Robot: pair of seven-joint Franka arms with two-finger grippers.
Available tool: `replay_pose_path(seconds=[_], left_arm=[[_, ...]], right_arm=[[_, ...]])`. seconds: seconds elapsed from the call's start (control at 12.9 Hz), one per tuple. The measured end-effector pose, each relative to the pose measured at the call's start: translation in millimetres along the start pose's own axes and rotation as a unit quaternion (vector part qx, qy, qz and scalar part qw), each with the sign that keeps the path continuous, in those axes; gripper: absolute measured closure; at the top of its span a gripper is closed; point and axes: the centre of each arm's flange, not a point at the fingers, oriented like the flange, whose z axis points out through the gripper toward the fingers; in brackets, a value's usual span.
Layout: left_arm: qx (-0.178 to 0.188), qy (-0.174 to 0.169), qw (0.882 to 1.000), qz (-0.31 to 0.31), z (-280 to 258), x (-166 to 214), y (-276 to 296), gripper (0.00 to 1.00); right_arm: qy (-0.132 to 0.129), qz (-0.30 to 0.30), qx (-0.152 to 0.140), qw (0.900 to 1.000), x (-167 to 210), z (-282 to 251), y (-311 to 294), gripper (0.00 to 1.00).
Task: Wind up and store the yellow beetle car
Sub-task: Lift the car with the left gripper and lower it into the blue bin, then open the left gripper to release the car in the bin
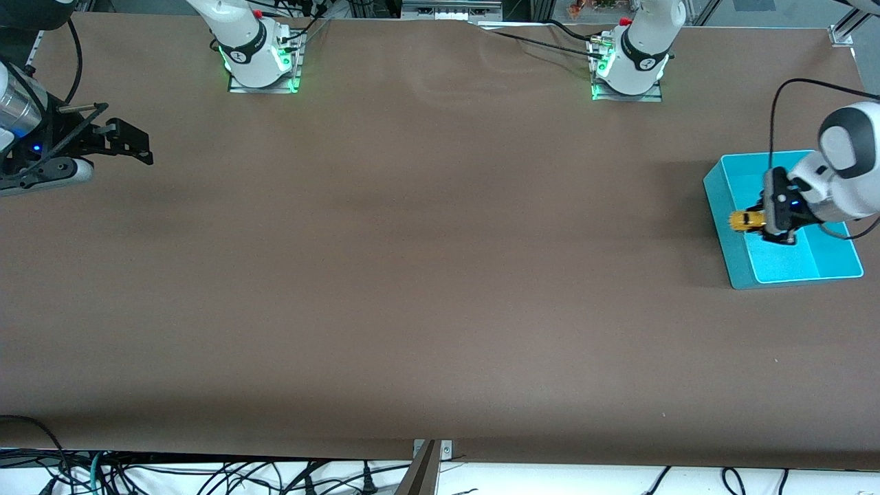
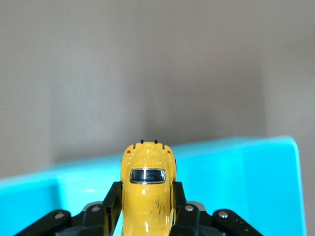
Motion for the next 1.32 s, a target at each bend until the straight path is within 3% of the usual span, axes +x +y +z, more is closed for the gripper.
replay_pose_path(seconds=[0.16, 0.31, 0.78, 1.17, 1.32], left_arm=[[0.002, 0.006, 1.000, -0.018, 2, -48, 24, 0.55], [0.006, 0.007, 0.999, -0.035, 13, -72, 34, 0.55], [0.010, 0.003, 0.999, -0.035, 106, -81, 13, 0.55], [0.014, 0.004, 0.999, -0.040, 110, -83, 12, 0.54], [0.020, 0.006, 0.999, -0.043, 109, -81, 9, 0.40]], right_arm=[[-0.001, 0.000, 0.000, 1.000, 1, 1, 1, 0.00], [-0.002, 0.000, 0.001, 1.000, 1, 2, 1, 0.00], [-0.003, 0.001, 0.001, 1.000, 2, 3, 1, 0.00], [-0.003, 0.001, 0.001, 1.000, 2, 3, 1, 0.00], [-0.003, 0.001, 0.001, 1.000, 2, 3, 2, 0.00]])
